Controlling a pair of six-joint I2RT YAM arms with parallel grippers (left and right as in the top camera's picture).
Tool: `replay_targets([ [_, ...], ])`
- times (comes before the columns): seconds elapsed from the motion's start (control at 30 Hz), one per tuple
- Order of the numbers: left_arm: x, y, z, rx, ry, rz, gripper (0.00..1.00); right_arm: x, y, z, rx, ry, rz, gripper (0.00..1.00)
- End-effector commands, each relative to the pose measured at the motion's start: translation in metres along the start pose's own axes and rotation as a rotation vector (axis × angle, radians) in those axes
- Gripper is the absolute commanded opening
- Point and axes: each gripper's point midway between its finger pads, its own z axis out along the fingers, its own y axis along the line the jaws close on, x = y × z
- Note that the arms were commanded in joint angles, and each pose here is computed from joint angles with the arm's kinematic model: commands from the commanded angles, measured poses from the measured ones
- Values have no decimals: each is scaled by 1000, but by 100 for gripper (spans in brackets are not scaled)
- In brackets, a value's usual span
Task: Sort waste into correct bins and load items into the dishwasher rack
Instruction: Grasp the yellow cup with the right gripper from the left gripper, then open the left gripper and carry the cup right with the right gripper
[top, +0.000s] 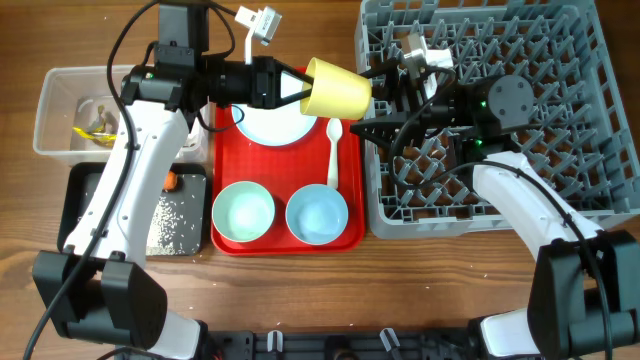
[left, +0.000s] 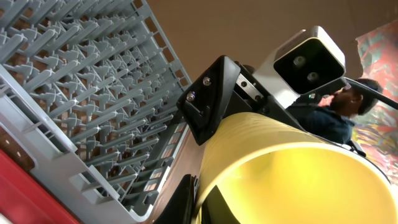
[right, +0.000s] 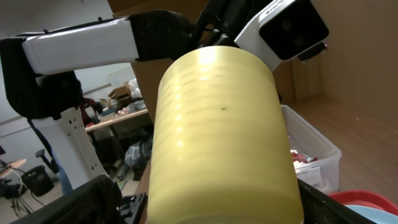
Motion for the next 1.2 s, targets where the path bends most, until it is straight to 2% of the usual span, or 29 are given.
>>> replay_targets([
  [0.0,-5,-4,-3,-24,-18,23,4,2,3,3,-25,14,-44,86],
  [0.23,-2,-5,6,-32,-2,33,4,-3,19,21,-70,-6,-126,84],
  [0.37,-3,-4,6,-39,-5,37,4,-3,20,21,-78,-1,-126,74],
  [0.6,-7,-3,4,-43,-18,52,4,-2,21,21,-84,6,-101,74],
  [0.73,-7,-4,4,-43,-20,60,4,-2,21,21,-83,5,-102,60],
  [0.77,-8,-3,4,-47,-21,59,5,-2,21,21,-83,5,-102,60],
  [0.87,-11,9,3,-115,-41,58,8,-4,20,21,-73,-6,-101,59],
  [1.0,-12,9,3,-118,-42,58,8,-4,20,21,-73,-6,-103,58],
  [1.17,-12,28,0,-222,-59,29,14,-6,21,21,-72,-14,-127,51],
])
